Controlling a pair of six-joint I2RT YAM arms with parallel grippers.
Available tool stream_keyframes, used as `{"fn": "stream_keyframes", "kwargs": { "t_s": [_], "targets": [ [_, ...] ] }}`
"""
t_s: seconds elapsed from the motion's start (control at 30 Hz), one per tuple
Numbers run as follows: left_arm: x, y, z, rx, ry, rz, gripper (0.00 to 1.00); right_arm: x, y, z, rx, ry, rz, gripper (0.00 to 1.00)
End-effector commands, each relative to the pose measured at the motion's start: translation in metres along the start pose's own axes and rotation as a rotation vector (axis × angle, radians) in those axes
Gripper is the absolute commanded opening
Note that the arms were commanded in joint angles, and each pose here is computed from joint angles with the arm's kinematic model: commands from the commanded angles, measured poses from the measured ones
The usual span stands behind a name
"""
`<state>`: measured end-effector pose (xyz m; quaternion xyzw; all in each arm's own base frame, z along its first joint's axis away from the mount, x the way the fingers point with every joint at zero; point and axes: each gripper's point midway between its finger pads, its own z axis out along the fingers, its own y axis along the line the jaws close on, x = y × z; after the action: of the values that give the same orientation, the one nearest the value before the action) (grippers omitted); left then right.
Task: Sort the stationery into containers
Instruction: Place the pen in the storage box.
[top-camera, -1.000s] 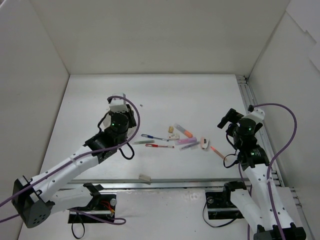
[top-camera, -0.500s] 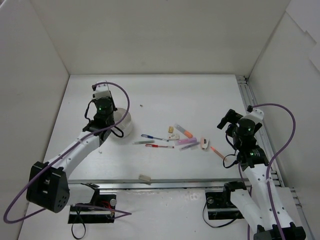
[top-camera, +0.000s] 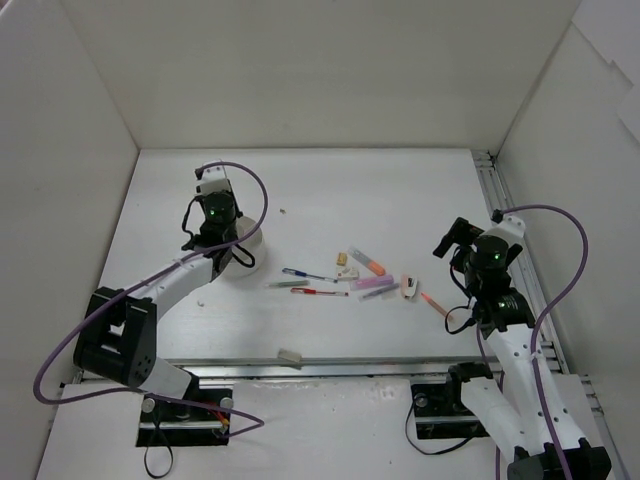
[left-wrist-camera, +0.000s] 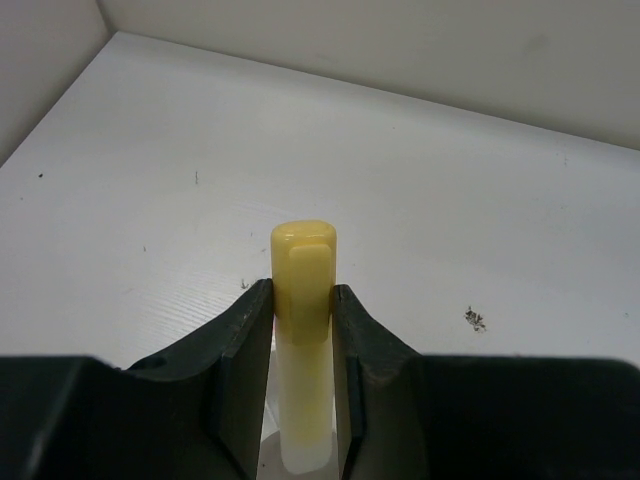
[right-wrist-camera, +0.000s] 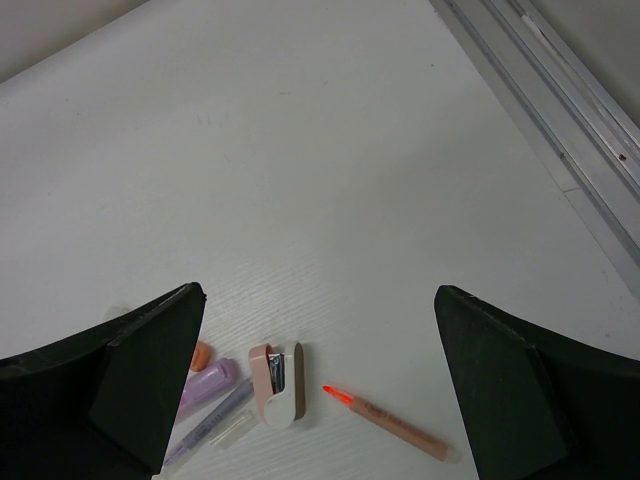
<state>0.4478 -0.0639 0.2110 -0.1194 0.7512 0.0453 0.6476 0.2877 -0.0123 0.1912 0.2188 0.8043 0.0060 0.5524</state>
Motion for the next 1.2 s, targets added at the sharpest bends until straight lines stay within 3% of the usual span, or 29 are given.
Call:
{"fn": "stream_keyframes", "kwargs": {
  "t_s": [0.0, 0.27, 0.6, 0.8, 0.87, 1.0, 1.17],
  "targets": [
    [-0.048, -0.009, 0.008, 0.003, -0.133, -0.108, 0.0, -0.014, 0.008, 0.004, -0.021, -0.058, 0.009, 0.98],
    [-0.024, -0.016, 0.02, 0.013, -0.087, -0.123, 0.0, -0.011, 0.009, 0.006, -0.029, -0.045, 0.001, 0.98],
    [-0.077, -0.013, -0.019, 0.067, -0.226, -0.166, 0.0, -0.008, 0.009, 0.008, -0.027, -0.035, -0.004, 0.98],
    [-0.088, -0.018, -0.011, 0.071, -0.275, -0.137, 0.0, -0.007, 0.01, 0.008, -0.032, -0.031, -0.005, 0.98],
    [-0.074, -0.021, -0.015, 0.087, -0.228, -0.128, 0.0, -0.009, 0.009, 0.007, -0.029, -0.039, -0.007, 0.98],
    [-0.058, -0.011, -0.03, 0.083, -0.266, -0.152, 0.0, -0.009, 0.009, 0.006, -0.026, -0.045, -0.004, 0.98],
    [-0.037, -0.004, -0.034, 0.072, -0.227, -0.158, 0.0, -0.013, 0.015, 0.008, -0.056, -0.054, 0.004, 0.98]
  ]
}}
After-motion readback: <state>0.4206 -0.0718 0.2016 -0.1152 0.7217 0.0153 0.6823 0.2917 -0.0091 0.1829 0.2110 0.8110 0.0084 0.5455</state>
